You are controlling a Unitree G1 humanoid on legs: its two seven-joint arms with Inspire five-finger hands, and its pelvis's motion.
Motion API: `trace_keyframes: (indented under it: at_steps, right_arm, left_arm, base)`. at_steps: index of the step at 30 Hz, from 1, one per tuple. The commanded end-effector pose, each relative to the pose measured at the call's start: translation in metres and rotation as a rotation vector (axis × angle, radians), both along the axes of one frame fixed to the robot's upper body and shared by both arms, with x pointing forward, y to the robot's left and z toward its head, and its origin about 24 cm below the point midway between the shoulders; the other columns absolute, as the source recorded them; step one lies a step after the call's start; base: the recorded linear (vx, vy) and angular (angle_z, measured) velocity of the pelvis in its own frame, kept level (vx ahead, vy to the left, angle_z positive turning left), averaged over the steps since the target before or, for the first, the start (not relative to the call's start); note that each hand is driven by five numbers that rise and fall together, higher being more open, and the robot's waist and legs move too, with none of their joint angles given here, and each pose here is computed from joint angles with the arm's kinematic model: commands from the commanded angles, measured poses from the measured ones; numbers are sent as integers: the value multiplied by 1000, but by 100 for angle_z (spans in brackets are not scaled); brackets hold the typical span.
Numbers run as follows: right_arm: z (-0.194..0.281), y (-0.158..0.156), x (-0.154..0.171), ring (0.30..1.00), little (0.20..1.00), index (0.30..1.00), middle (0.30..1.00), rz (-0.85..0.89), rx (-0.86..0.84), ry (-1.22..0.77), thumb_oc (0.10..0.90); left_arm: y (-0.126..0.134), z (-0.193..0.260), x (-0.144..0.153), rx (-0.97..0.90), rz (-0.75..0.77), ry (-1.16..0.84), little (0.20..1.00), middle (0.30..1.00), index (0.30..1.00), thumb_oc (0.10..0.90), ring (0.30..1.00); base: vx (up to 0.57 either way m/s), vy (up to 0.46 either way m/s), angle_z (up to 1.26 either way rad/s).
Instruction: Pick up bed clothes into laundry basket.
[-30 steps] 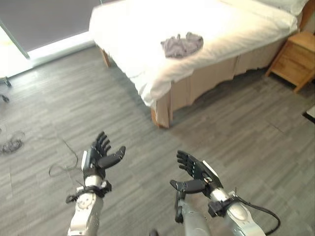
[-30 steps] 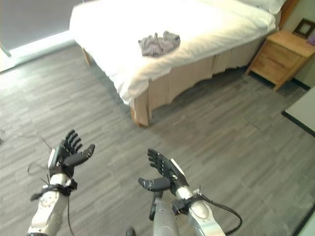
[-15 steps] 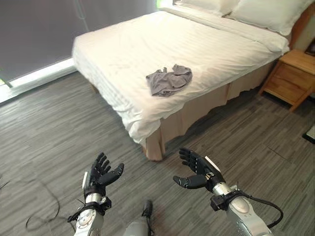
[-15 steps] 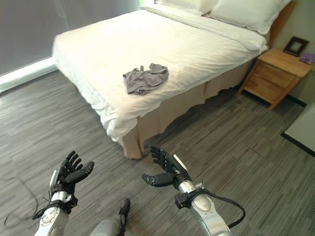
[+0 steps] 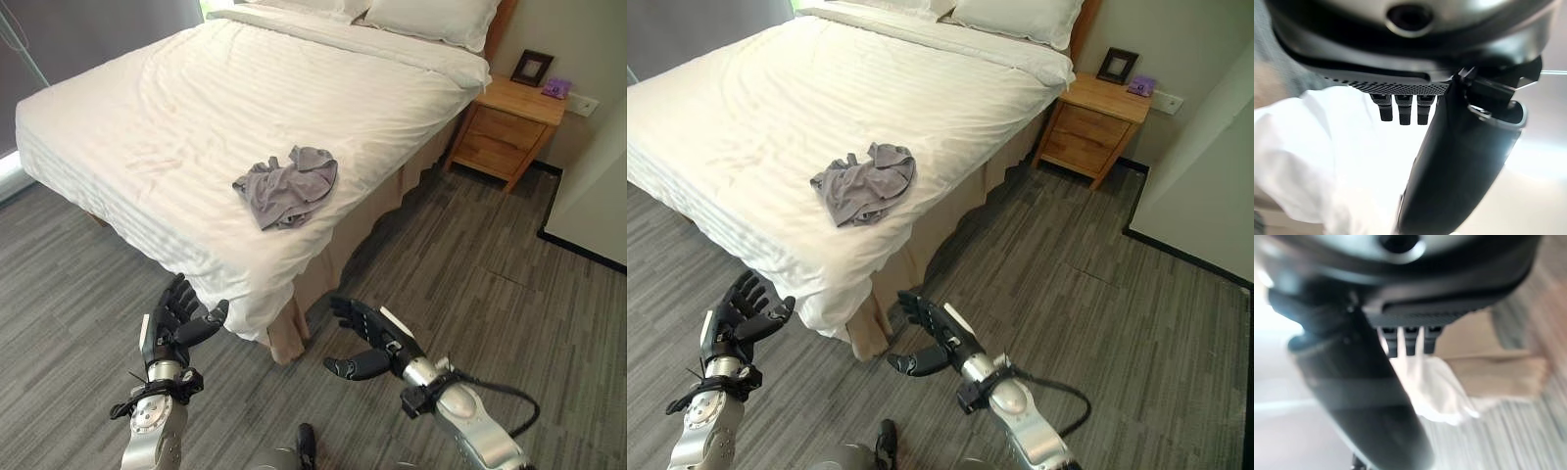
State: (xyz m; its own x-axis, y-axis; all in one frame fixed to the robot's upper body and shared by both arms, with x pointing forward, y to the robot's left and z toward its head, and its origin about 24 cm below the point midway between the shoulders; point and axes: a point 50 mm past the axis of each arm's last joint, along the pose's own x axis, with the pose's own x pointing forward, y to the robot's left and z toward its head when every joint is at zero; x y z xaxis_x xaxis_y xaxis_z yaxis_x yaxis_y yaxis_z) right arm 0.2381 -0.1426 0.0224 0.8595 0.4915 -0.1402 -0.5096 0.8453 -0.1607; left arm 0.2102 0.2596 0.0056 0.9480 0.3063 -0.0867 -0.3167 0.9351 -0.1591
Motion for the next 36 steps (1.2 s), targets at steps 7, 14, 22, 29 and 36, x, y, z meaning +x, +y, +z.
trace_keyframes:
  at_steps: [7,14,22,29,36]
  right_arm:
    - [179,-31,120,900,900,900,900,-122,-412,-666,800]
    - [281,-41,176,900,900,900,900,-476,-634,-781,800]
    - [326,-56,172,900,900,900,900,-650,-719,-863,800]
    - [365,-57,162,900,900,900,900,-727,-717,-929,800]
    - [424,-94,129,900,900,900,900,-897,-906,-1032,800]
  left_arm:
    - [1,29,1,47,-159,-137,900,900,900,800,900]
    - [-13,12,-7,-70,-237,-63,900,900,900,800,900]
    - [-21,27,4,-63,-286,-128,900,900,900,800,900]
    - [-19,25,5,-55,-283,-111,900,900,900,800,900]
    - [-10,19,-8,-52,-245,-77,900,900,900,800,900]
  base:
    - [163,-196,75]
    - [-47,-91,40]
    - [-48,-36,36]
    - [-55,-3,16]
    - [-53,7,9]
